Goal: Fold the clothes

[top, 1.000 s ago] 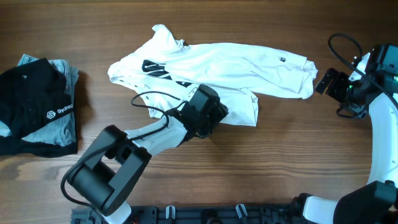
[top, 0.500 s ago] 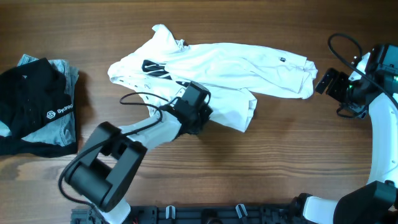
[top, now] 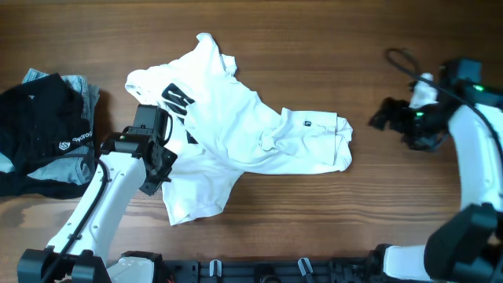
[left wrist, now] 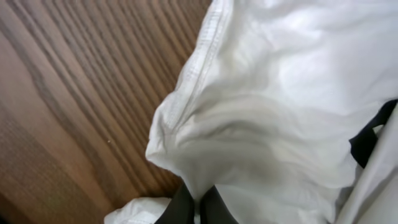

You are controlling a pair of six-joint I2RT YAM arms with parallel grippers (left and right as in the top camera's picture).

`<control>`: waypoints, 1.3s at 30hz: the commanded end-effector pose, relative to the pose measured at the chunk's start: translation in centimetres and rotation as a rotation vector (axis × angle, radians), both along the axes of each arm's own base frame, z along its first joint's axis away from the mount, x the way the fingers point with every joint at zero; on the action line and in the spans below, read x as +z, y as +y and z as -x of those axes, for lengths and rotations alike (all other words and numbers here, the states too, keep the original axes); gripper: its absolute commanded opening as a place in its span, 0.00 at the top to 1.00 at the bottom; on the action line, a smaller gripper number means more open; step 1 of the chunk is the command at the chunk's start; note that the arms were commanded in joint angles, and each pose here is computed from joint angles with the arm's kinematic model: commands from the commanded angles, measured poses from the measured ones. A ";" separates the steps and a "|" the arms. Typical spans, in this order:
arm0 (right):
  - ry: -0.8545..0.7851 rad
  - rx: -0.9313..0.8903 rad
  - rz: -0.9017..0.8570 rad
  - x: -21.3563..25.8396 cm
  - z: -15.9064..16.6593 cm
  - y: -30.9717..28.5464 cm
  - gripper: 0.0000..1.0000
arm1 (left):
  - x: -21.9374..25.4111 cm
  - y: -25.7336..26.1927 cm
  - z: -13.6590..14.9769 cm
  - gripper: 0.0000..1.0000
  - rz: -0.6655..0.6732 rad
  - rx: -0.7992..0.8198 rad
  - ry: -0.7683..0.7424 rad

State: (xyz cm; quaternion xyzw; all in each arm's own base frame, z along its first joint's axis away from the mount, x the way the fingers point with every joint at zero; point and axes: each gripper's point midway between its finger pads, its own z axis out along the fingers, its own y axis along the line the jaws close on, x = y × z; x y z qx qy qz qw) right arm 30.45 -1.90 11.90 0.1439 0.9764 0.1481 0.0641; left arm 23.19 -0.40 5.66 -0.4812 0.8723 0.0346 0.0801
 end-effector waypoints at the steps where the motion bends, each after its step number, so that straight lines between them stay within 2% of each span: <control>1: 0.051 0.233 -0.061 -2.2 0.2 5.7 0.04 | -0.1 -0.3 -0.3 0.96 -0.004 -0.031 -0.009; 6: 0.031 0.452 0.043 -6.1 -1.6 11.6 0.03 | -0.1 -1.0 -0.3 0.96 -0.003 -0.060 -0.010; 9: 0.120 0.446 0.188 -8.8 -0.9 11.6 0.04 | -0.1 -1.0 -0.1 0.96 -0.004 -0.061 -0.004; 12: 0.233 0.280 0.323 -10.1 0.2 9.3 0.09 | -0.1 -1.0 -0.2 0.96 -0.004 -0.061 -0.004; 15: 0.275 0.256 0.284 -10.0 1.1 9.8 0.12 | -0.1 -1.0 -0.2 0.96 -0.004 -0.061 -0.008; 18: 0.341 0.263 0.225 -9.8 2.8 10.6 0.21 | -0.1 -1.0 -0.2 0.96 -0.004 -0.061 -0.008; 22: 0.339 0.276 0.197 -10.0 2.8 11.1 0.47 | -0.1 -1.0 -0.2 0.96 -0.004 -0.061 -0.007; 27: 0.338 0.276 0.197 -11.8 3.6 10.9 0.49 | -0.1 -1.0 -0.2 0.96 -0.004 -0.061 -0.007; 28: 0.336 0.275 0.197 -11.9 3.6 10.9 0.55 | -0.1 -1.0 -0.2 0.96 -0.004 -0.061 -0.007; 29: 0.332 0.276 0.196 -11.9 3.5 10.9 0.77 | -0.1 -1.0 -0.2 0.96 -0.004 -0.061 -0.007; 30: 0.331 0.276 0.188 -11.8 3.5 11.1 0.96 | -0.1 -1.0 -0.2 0.96 -0.004 -0.061 -0.007; 31: 0.327 0.290 0.157 -11.3 3.4 11.6 0.96 | -0.1 -1.0 -0.2 0.96 -0.004 -0.061 -0.007; 33: 0.285 0.317 0.128 -9.3 2.3 12.0 0.96 | -0.1 -1.0 -0.2 0.96 -0.004 -0.061 -0.007; 35: 0.209 0.271 0.166 -6.2 -0.3 10.4 0.96 | -0.1 -1.0 -0.2 0.96 -0.004 -0.060 -0.007; 39: -0.027 0.034 0.268 1.4 -7.5 2.3 0.96 | -0.1 -1.0 -0.2 0.96 -0.005 -0.061 -0.007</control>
